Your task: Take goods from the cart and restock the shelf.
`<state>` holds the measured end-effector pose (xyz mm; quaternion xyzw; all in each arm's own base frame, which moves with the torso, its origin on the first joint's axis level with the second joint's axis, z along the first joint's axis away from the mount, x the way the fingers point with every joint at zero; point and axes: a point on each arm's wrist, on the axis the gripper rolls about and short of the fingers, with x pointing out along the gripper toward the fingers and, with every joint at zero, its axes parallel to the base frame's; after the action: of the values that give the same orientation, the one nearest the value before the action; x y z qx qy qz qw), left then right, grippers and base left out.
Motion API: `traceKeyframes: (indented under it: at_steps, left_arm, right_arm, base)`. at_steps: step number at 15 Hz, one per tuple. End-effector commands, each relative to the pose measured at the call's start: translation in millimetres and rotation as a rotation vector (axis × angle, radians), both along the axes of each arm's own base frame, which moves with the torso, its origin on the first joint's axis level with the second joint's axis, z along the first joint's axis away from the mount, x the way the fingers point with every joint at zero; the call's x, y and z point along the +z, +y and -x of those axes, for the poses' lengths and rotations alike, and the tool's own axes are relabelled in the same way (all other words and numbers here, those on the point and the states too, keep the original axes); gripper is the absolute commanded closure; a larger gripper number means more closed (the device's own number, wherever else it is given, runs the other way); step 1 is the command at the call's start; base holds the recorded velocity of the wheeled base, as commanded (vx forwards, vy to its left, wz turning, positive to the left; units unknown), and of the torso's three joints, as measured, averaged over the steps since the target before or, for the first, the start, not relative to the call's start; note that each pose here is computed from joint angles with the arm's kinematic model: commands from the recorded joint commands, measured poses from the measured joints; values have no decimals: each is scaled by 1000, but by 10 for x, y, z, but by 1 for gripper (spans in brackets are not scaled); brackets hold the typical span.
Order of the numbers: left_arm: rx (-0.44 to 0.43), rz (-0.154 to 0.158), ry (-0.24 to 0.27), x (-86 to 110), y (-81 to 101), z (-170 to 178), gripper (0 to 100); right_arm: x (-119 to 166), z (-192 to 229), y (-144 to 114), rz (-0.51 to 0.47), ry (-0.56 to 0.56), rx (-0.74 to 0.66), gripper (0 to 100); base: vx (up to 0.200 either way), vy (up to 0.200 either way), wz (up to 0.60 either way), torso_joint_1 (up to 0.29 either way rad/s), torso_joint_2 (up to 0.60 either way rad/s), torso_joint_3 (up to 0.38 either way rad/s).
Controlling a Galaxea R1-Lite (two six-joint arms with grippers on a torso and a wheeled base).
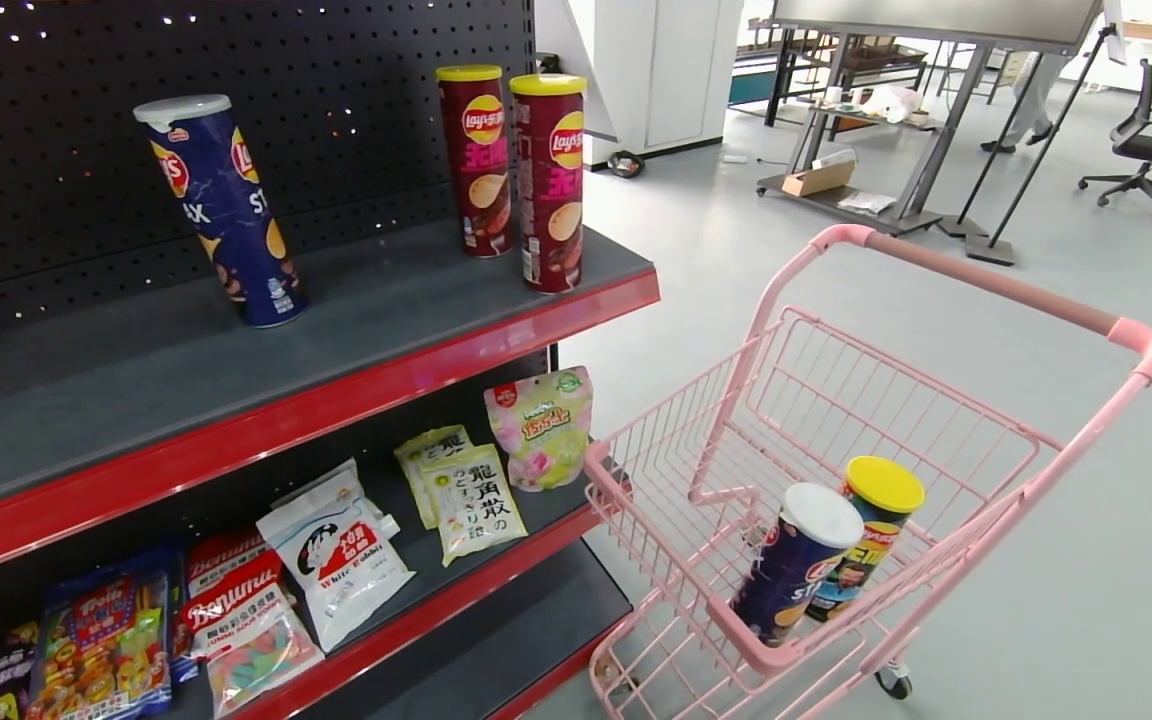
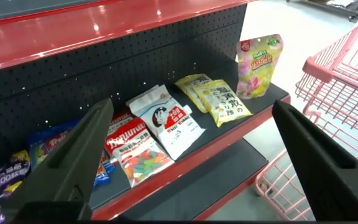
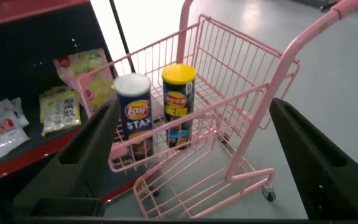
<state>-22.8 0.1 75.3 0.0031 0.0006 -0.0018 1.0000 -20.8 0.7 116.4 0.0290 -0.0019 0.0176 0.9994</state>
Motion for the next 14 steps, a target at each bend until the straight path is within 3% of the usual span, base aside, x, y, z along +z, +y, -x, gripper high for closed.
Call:
traceKeyframes:
  at_steps: [1, 2, 3, 5, 8, 10, 14]
  left_arm:
    - [1, 0, 0, 0, 0, 0, 0]
    - [1, 0, 0, 0, 0, 0, 0]
    - [1, 0, 0, 0, 0, 0, 0]
    - [1, 0, 0, 0, 0, 0, 0]
    - [1, 0, 0, 0, 0, 0, 0]
    - [1, 0, 0, 0, 0, 0, 0]
    - [1, -2, 0, 0, 0, 0, 0]
  right_arm:
    - [953, -712, 59, -76, 187, 143, 0]
    - [922, -982, 89, -71, 271, 149, 0]
    - [898, -1456, 180, -123, 277, 185, 0]
    - [648, -1765, 479, -188, 320, 332, 0]
    - [208, -1754, 653, -163, 530, 398, 0]
    - [144, -1787, 689, -235, 588, 381, 0]
    - [-40, -1764, 728, -217, 683, 382, 0]
  base:
    - [0, 0, 0, 0, 0, 0]
    - [0, 0, 0, 0, 0, 0]
    - [0, 0, 0, 0, 0, 0]
    - [0, 0, 0, 0, 0, 0]
    - [0, 0, 0, 0, 0, 0]
    - [0, 0, 0, 0, 0, 0]
    - [0, 0, 0, 0, 0, 0]
